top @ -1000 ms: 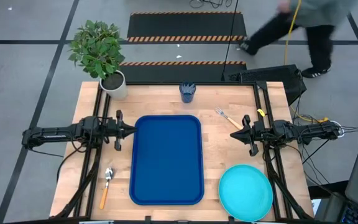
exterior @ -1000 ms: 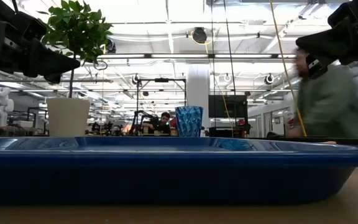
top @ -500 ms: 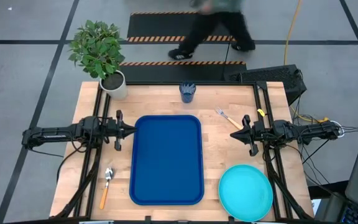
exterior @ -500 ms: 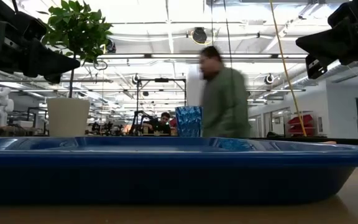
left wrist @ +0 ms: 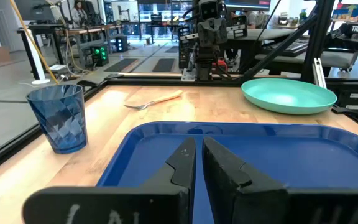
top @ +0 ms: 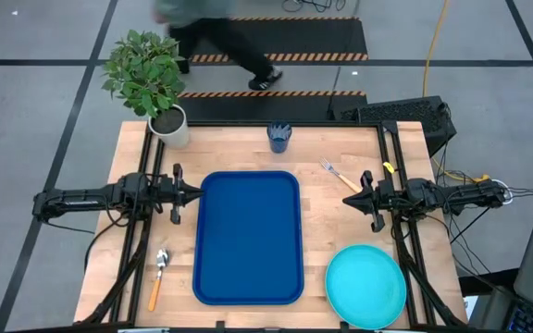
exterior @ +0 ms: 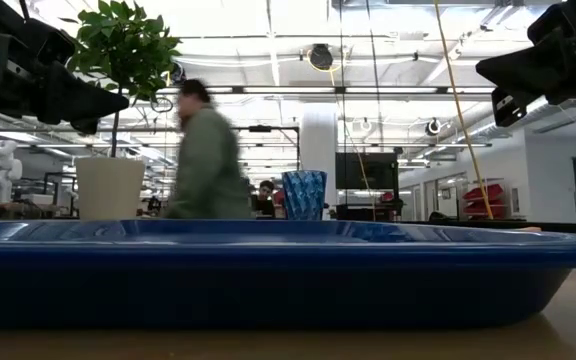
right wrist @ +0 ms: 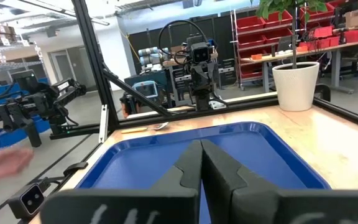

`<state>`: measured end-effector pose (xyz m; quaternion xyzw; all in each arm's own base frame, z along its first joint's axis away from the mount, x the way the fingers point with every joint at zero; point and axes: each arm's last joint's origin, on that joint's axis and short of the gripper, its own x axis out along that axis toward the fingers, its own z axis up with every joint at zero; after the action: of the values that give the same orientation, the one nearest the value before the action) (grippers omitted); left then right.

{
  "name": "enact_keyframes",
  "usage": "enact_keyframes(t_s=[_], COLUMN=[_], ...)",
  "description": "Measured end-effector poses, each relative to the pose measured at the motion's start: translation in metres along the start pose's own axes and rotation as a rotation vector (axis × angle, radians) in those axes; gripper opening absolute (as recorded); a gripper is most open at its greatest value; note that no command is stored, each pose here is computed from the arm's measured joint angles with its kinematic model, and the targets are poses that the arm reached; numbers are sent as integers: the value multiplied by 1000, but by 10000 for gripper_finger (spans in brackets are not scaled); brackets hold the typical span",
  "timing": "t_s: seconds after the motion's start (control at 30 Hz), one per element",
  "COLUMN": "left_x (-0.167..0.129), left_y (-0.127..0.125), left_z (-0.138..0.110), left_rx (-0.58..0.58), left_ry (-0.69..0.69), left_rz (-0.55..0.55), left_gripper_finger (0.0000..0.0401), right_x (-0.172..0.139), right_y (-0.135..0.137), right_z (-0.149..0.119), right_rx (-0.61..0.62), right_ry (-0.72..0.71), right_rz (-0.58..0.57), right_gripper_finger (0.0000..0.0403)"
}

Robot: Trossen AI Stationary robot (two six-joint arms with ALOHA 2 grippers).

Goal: Pick and place plate/cup/fork/spoon on tray

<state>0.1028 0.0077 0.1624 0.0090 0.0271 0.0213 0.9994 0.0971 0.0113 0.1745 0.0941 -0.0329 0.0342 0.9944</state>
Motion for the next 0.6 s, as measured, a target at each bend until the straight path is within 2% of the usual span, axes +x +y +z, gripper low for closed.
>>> enact_keyframes(t_s=[0.37,0.5,0.6], left_x=[0,0,-1], left_y=[0,0,0], left_z=[0,6,14], left_rx=[1,-10,-80], left_ry=[-4,-64,-145], left_rz=[0,1,-3], left_gripper_finger=[31,31,31], right_x=[0,0,0], right_y=[0,0,0], right_z=[0,0,0], right_rx=[-10,-10,-10], right_ry=[-3,-3,-2], right_rz=[0,0,0], right_gripper_finger=[0,0,0])
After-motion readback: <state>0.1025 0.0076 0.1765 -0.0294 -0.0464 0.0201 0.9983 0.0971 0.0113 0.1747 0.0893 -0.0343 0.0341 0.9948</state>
